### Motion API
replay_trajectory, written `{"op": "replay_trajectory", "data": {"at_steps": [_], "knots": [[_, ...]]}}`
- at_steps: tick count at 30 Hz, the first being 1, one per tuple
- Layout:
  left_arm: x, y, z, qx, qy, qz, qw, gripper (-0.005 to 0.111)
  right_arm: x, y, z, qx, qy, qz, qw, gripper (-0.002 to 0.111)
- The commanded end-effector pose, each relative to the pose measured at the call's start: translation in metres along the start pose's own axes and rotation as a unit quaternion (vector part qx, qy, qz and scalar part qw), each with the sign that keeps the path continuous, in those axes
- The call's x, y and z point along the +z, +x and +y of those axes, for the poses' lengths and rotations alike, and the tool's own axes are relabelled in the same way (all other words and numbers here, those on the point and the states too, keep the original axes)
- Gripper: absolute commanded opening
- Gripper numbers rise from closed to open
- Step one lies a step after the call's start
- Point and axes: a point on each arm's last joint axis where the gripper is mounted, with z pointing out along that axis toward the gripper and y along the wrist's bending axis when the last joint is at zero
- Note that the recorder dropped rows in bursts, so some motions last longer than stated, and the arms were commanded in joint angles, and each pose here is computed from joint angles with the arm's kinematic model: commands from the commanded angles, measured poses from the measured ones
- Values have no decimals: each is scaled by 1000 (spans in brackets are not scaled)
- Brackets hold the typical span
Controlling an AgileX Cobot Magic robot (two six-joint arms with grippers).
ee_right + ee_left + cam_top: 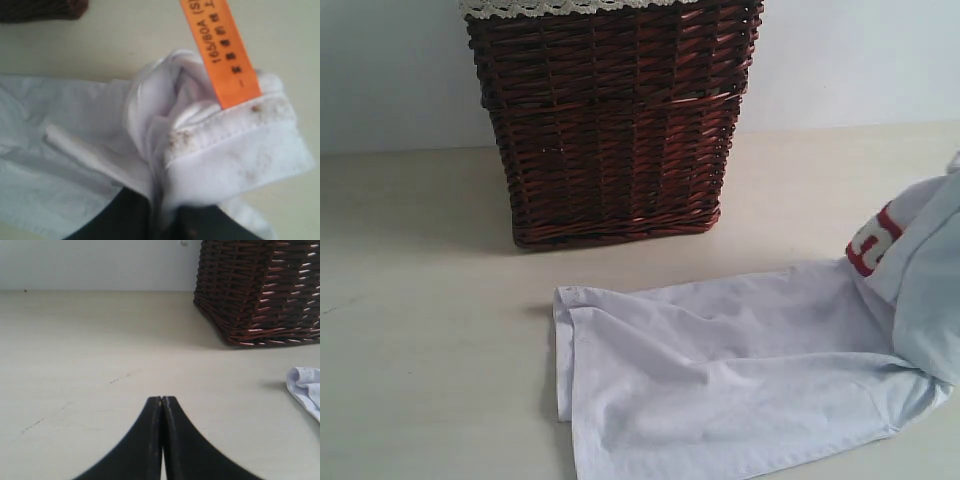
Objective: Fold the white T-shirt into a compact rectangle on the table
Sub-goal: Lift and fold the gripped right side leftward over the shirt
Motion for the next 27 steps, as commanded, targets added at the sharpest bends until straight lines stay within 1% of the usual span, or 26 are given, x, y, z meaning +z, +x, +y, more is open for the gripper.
{"op": "replay_trajectory", "data": {"at_steps": [1,4,6,10,13,16,18,19,21,23,25,26,27], "knots": [[0,-1,-1,-2,5,-7,1000,1,26,-23,48,14,-55,6,998,0],[0,-1,-1,-2,5,-7,1000,1,53,-36,95,36,-102,29,994,0],[0,-1,-1,-2,5,-7,1000,1,72,-41,128,39,-122,42,991,0],[0,-1,-1,-2,5,-7,1000,1,95,-45,170,20,-137,49,989,0],[0,-1,-1,-2,5,-7,1000,1,111,-46,202,5,-147,36,988,0],[0,-1,-1,-2,5,-7,1000,1,125,-45,238,-2,-180,28,983,0],[0,-1,-1,-2,5,-7,1000,1,132,-41,259,-11,-199,25,980,2],[0,-1,-1,-2,5,-7,1000,1,138,-38,271,-25,-209,28,977,6],[0,-1,-1,-2,5,-7,1000,1,148,-28,292,-72,-227,44,970,18],[0,-1,-1,-2,5,-7,1000,1,163,-9,314,-123,-245,93,957,40],[0,-1,-1,-2,5,-7,1000,1,181,12,331,-172,-250,141,942,67],[0,-1,-1,-2,5,-7,1000,1,187,22,339,-199,-246,159,935,77],[0,-1,-1,-2,5,-7,1000,1,195,32,344,-229,-234,179,928,80]]}}
